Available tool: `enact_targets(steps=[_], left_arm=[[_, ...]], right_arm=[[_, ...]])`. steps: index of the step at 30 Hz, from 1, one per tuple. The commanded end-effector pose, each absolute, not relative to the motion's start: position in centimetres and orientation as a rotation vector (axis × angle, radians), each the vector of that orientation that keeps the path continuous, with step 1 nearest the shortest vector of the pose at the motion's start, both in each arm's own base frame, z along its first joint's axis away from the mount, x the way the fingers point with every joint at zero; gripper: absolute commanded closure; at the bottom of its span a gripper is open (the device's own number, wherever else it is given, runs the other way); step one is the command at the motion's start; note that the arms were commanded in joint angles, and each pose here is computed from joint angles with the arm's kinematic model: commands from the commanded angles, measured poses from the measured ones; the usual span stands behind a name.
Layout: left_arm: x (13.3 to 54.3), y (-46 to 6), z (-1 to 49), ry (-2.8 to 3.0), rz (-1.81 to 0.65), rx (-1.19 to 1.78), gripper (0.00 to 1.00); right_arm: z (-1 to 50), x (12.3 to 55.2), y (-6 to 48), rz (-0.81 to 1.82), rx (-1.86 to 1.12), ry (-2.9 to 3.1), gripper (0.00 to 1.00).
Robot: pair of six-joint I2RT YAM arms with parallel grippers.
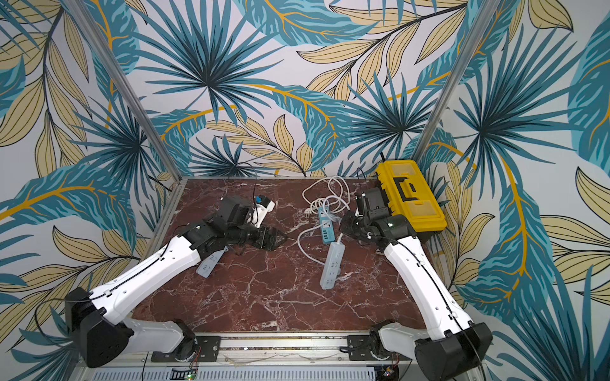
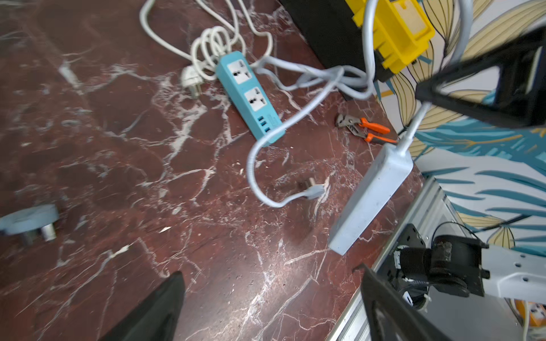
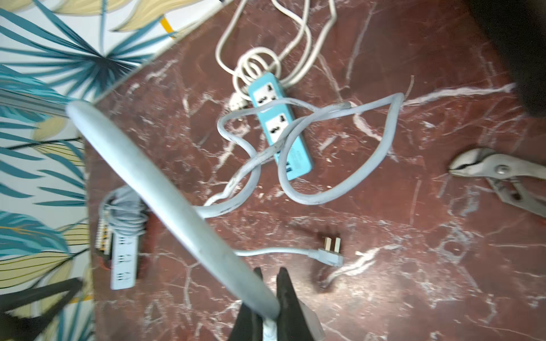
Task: Wrap the cord around the power strip
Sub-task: Pick up the power strip from the center of the board.
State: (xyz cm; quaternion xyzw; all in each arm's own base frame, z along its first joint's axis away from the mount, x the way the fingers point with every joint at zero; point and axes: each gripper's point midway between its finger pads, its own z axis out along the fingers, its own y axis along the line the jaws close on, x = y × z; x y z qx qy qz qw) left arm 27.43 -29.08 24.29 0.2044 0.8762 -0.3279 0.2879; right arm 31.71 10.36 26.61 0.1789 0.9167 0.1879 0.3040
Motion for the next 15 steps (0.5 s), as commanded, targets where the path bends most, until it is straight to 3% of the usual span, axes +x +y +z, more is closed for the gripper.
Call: enact_targets(steps=[1, 10, 15], left_arm=[[26.0, -33.1, 25.8, 2.172, -1.042, 0.667, 0.02], [25.5, -35.2, 25.1, 1.979, -1.065, 0.785, 0.03], [25.7, -35.0, 21.2, 2.06, -0.975, 0.79, 0.07]], right_arm=[[30.3, 33.8, 13.2, 0.711, 0.564, 2.31, 1.0], [33.7, 37.3, 16.5, 0.871, 0.659, 2.186, 1.0], [36.0, 38.1, 17.6, 0.965, 0.662, 2.124, 1.0]])
